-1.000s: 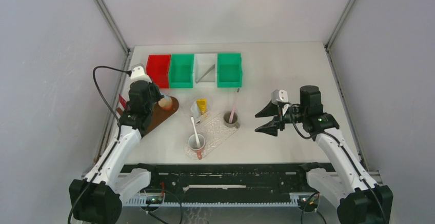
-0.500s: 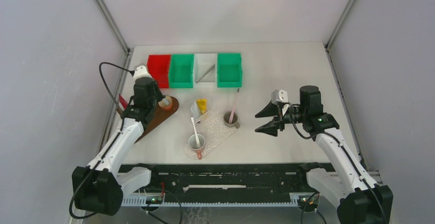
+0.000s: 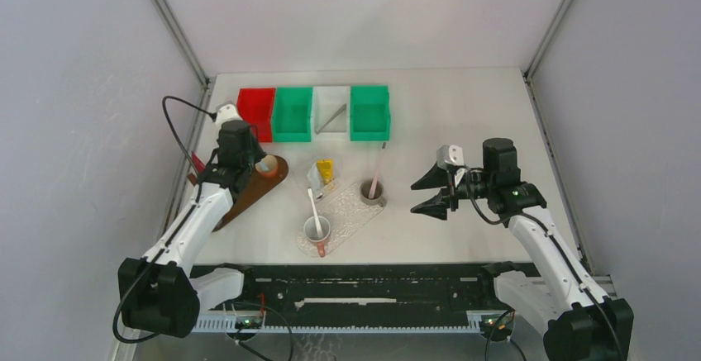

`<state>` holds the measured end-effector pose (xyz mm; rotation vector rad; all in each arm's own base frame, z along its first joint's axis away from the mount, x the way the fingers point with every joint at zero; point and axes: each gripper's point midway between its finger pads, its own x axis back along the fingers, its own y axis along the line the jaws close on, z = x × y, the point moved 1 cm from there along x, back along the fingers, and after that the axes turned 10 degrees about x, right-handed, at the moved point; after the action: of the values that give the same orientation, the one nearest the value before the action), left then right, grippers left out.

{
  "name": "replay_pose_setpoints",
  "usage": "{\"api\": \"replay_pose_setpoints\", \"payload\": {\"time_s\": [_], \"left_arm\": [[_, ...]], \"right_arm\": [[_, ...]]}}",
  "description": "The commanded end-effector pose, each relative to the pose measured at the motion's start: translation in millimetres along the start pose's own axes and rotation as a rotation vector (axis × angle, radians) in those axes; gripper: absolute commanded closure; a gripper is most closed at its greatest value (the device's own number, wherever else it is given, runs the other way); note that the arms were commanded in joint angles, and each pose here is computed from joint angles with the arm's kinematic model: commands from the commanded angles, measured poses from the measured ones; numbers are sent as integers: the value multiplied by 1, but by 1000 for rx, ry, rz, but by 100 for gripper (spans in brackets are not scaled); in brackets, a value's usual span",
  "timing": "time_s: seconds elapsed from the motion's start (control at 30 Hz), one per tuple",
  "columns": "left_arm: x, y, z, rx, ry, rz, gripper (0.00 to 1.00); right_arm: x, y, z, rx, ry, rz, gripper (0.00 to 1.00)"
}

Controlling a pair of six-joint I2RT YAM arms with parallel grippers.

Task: Prepare toiletry sets of a toothbrush and toothpaste on the tray
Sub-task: Place the toothbrush in the cup.

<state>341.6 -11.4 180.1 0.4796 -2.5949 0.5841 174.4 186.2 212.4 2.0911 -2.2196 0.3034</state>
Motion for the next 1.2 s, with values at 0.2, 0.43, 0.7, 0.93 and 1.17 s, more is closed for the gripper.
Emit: {"api": "replay_pose_setpoints", "payload": {"time_s": [0.2, 0.43, 0.7, 0.93, 1.17], "left_arm": [[6, -8, -30, 57, -72, 2, 47], [6, -5, -25, 67, -66, -6, 38], [16, -3, -30, 91, -82, -4, 12], [29, -3, -37, 114, -105, 19, 0], [47, -7, -46, 142, -123, 73, 0]], "right_arm": [[1, -3, -11, 56, -8, 4, 33], [1, -3, -11, 56, -7, 4, 33], [1, -3, -11, 56, -8, 4, 33], [1, -2, -11, 58, -8, 2, 33], [1, -2, -11, 58, -7, 3, 33]]}}
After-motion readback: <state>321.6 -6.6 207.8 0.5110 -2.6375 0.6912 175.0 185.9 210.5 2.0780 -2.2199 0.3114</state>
